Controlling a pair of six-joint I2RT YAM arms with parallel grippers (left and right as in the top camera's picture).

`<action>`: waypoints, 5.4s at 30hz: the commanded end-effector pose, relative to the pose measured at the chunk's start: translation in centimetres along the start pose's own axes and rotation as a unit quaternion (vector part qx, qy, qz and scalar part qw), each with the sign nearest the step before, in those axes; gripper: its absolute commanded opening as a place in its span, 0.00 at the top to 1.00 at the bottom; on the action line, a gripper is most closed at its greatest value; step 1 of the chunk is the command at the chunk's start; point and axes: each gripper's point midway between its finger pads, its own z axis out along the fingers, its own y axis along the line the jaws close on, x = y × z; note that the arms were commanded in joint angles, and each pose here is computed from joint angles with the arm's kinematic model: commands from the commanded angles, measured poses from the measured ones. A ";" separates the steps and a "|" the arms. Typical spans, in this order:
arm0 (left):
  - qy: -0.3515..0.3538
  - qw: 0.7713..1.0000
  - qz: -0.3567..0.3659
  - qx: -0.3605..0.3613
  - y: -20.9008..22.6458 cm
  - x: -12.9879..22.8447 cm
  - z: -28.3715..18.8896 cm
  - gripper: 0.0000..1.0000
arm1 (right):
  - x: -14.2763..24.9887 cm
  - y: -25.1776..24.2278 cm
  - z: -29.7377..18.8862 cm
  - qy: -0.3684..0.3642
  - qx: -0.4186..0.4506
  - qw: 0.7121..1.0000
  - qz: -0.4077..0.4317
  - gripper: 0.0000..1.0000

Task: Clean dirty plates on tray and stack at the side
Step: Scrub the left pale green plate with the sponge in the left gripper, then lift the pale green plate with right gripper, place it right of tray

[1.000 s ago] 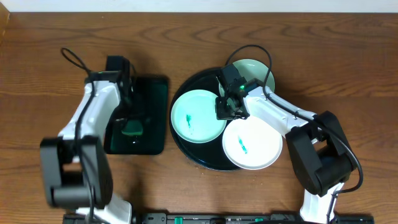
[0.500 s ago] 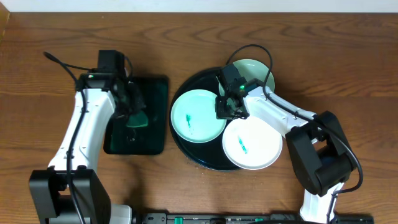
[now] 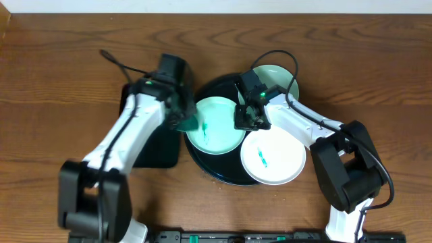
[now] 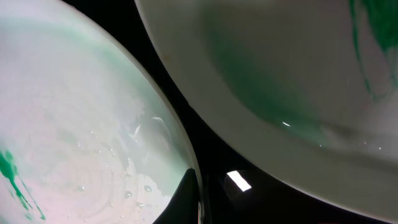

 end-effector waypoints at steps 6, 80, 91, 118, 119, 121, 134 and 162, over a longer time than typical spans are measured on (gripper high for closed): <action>0.049 0.999 0.001 -0.018 -2.2 2.5 5.0 0.93 | 0.0 -0.1 0.4 0.004 0.005 1.000 0.015 0.99; -0.052 0.991 0.090 -0.085 -1.9 -1.2 6.8 0.93 | -0.1 0.0 0.6 -0.002 0.007 1.000 0.011 0.99; 0.159 0.977 0.129 0.050 -4.6 7.6 6.0 0.93 | -0.2 0.0 0.6 -0.004 0.005 1.000 0.011 0.99; 0.005 0.995 0.054 -0.081 -1.2 -1.3 1.8 0.93 | -0.2 0.1 0.6 -0.003 0.004 1.000 0.011 0.99; 0.003 0.996 0.052 -0.075 -1.6 -1.8 0.6 0.93 | -0.2 0.1 0.6 -0.003 0.004 1.000 0.011 0.99; -0.001 0.997 0.047 -0.064 -2.2 -2.5 -1.8 0.93 | -0.2 0.1 0.6 -0.003 0.004 1.000 0.009 0.99; -0.045 0.997 0.015 -0.059 1.7 -4.6 -11.0 0.93 | -1.6 1.8 -1.6 -0.030 -0.018 0.996 -0.084 0.99; -0.062 0.994 -0.057 -0.076 6.8 -7.1 -11.6 0.93 | -3.1 4.7 -26.7 -0.454 0.371 0.784 -0.203 0.99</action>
